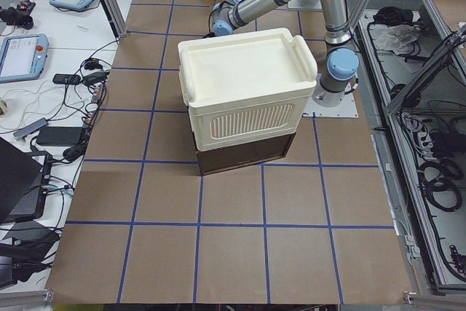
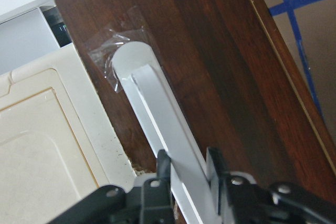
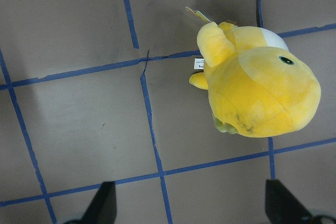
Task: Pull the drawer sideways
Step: 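Pull the handle with the left gripper, sliding the drawer out toward the table center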
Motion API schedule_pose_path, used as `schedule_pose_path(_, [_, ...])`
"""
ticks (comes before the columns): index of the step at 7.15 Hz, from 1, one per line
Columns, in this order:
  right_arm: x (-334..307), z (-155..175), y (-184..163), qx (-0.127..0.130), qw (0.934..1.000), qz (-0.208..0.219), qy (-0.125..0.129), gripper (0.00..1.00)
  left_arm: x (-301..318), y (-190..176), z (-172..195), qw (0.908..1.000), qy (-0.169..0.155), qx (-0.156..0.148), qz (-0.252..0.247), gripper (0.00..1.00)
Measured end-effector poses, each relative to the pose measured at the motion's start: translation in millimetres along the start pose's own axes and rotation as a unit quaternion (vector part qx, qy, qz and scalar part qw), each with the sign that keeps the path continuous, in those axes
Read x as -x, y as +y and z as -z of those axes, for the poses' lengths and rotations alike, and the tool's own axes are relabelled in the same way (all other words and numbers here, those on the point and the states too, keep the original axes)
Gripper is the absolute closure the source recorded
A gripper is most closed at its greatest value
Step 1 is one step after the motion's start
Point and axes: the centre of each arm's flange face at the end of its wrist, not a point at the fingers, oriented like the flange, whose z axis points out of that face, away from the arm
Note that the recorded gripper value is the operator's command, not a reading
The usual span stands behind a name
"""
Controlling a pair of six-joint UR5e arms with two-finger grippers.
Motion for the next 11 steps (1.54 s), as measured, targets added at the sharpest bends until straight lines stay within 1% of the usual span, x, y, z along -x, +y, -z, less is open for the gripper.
schedule_pose_path(5, [0, 0, 0, 0.0, 1.0, 0.0, 0.0, 0.0, 3, -6, 5, 0.9999, 0.003, -0.006, 0.011, 0.74])
schedule_pose_path(8, [0, 0, 0, 0.0, 1.0, 0.0, 0.0, 0.0, -1, -4, 16, 0.9998, 0.001, -0.015, 0.011, 0.74])
schedule_pose_path(9, [0, 0, 0, 0.0, 1.0, 0.0, 0.0, 0.0, -2, -2, 19, 0.9998, -0.001, -0.018, 0.01, 0.21])
schedule_pose_path(10, [0, 0, 0, 0.0, 1.0, 0.0, 0.0, 0.0, -2, -2, 22, 0.9997, -0.002, -0.022, 0.013, 0.0])
schedule_pose_path(11, [0, 0, 0, 0.0, 1.0, 0.0, 0.0, 0.0, 0, -1, 25, 0.9993, 0.01, -0.02, 0.03, 0.0])
